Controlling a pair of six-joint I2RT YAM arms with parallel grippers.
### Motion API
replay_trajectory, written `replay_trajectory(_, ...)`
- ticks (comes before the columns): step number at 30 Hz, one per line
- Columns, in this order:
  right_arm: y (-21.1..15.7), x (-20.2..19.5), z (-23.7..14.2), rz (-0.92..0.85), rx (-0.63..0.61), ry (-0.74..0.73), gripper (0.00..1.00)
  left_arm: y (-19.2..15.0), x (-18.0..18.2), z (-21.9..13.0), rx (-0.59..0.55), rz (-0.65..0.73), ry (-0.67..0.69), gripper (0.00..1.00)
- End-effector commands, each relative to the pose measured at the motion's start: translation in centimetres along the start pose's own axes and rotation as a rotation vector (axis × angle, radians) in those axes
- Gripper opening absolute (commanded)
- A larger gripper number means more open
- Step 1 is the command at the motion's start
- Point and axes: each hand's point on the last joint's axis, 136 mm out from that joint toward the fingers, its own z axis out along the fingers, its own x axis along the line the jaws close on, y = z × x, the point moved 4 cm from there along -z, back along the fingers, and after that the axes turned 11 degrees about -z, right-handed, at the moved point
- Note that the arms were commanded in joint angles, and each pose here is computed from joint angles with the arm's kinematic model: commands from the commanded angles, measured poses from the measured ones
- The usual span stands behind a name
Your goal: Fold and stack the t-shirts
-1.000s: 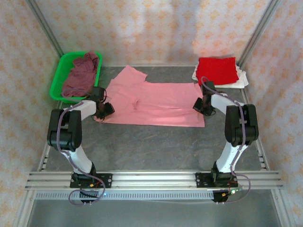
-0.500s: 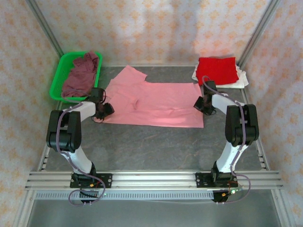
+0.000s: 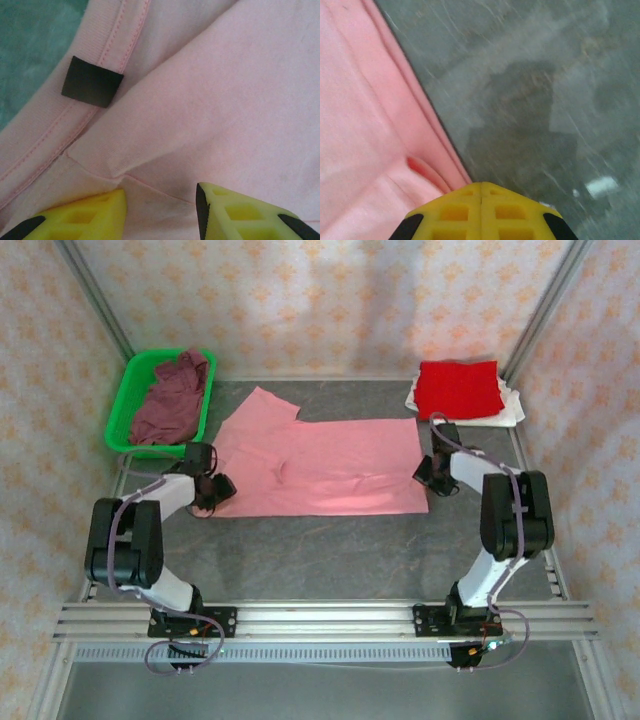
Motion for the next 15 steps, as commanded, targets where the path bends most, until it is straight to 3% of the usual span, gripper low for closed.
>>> replay_trajectory(1, 0.4, 1.0, -2.6, -0.015, -0.063, 0.022, 0.05, -0.1, 0.3, -1.5, -0.001, -0.010, 0.016, 0.43)
replay_trajectory(3, 1.3, 2.2, -4.2, -0.060, -0.096, 0.013, 0.08, 1.1, -1.3, -2.7, -0.039, 0.002, -0.012, 0.43)
replay_trajectory(7, 2.1, 6.0, -5.2, -0.159, -0.147, 0.025, 0.10, 2.3, -5.8, -4.0, -0.100, 0.154, -0.014, 0.43)
replay_trajectory(15, 0.4, 8.9, -0.5, -0.130, -0.038, 0.128, 0.09, 0.0, -11.2, 0.8, 0.007, 0.194, -0.144, 0.42)
